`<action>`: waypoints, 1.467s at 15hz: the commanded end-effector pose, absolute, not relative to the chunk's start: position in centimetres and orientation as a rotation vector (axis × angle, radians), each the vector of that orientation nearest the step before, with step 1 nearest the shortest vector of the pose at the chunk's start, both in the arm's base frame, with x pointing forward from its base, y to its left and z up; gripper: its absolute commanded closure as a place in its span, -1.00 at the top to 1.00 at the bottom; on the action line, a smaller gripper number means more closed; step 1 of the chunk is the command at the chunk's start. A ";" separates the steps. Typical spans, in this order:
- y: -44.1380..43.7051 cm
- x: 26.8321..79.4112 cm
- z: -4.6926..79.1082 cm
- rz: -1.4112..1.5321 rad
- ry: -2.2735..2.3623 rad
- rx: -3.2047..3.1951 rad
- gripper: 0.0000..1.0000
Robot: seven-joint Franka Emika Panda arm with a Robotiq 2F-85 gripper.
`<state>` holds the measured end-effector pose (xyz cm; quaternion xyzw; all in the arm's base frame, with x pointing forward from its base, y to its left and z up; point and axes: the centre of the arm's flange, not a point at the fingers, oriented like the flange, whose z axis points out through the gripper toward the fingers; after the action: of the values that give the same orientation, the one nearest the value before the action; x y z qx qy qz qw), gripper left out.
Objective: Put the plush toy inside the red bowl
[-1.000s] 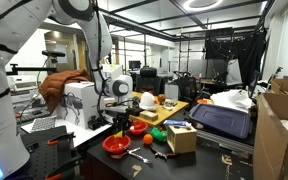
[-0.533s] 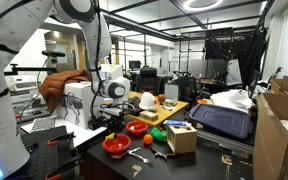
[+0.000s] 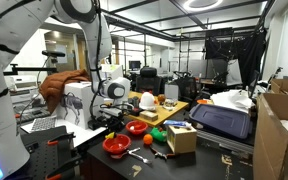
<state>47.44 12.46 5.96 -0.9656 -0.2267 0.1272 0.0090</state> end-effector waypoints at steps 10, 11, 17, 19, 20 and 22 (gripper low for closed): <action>12.4 46.9 6.6 0.353 -0.626 -2.913 0.70; 12.5 46.9 6.6 0.328 -0.606 -2.924 0.83; 13.5 48.0 9.6 0.267 -0.558 -2.924 1.00; 13.9 48.5 11.6 0.217 -0.581 -2.940 1.00; 14.1 48.8 12.7 0.194 -0.583 -2.949 1.00; 14.6 49.4 15.3 0.152 -0.584 -2.953 1.00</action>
<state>49.62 14.13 10.63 -0.9759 -0.1940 0.0710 0.0700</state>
